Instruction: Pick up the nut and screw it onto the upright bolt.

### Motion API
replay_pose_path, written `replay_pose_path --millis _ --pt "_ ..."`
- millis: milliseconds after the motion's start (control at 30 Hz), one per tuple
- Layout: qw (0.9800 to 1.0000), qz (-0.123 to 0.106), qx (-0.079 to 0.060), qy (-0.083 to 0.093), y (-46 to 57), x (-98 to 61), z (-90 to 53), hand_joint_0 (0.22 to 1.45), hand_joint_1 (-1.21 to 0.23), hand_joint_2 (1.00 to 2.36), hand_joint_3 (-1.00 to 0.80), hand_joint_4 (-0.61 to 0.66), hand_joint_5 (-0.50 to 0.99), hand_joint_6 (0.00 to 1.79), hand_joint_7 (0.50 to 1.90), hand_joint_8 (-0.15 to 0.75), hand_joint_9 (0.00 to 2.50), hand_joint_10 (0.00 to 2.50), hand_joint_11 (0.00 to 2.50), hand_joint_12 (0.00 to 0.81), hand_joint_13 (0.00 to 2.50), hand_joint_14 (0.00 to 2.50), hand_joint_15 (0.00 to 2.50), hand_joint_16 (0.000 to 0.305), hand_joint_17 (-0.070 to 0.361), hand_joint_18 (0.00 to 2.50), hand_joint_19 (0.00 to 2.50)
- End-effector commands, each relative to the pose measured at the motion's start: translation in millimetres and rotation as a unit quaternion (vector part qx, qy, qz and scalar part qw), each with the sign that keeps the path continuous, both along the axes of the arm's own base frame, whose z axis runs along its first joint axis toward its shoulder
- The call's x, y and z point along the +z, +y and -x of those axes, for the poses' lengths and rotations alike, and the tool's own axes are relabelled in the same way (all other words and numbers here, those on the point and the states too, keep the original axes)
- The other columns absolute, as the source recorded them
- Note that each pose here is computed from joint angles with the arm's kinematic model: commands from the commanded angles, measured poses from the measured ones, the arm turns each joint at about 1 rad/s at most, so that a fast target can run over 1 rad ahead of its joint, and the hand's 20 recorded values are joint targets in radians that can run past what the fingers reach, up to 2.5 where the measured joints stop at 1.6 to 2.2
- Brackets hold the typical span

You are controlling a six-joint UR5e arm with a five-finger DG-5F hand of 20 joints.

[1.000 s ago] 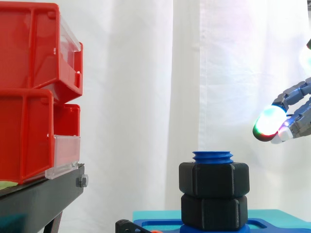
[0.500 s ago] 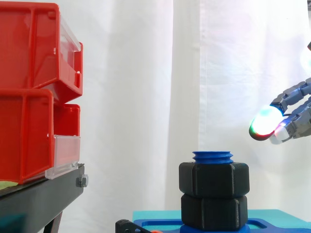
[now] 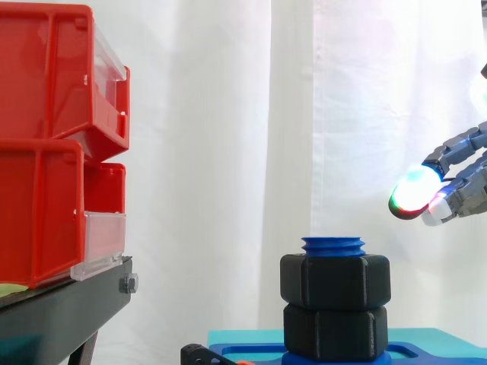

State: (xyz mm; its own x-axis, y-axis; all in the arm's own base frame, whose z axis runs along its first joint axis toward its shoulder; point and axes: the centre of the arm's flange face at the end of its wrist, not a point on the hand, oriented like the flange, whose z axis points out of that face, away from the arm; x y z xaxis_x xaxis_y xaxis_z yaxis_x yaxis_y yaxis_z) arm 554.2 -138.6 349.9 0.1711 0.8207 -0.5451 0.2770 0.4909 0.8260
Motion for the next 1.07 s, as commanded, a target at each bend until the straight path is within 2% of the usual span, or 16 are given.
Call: replay_pose_path --millis 0,1033 --pt "1.0000 0.000 0.000 0.000 0.0 -0.1 0.1 0.44 -0.35 1.00 -0.50 0.05 -0.25 0.50 0.63 0.181 0.08 0.00 0.00 0.336 0.00 0.00 0.00 0.051 0.115 0.00 0.00" --pt "1.0000 0.000 0.000 0.000 0.0 -0.1 0.1 0.45 -0.36 1.00 -0.50 0.04 -0.25 0.50 0.71 0.160 0.00 0.00 0.00 0.323 0.00 0.00 0.00 0.050 0.112 0.00 0.00"
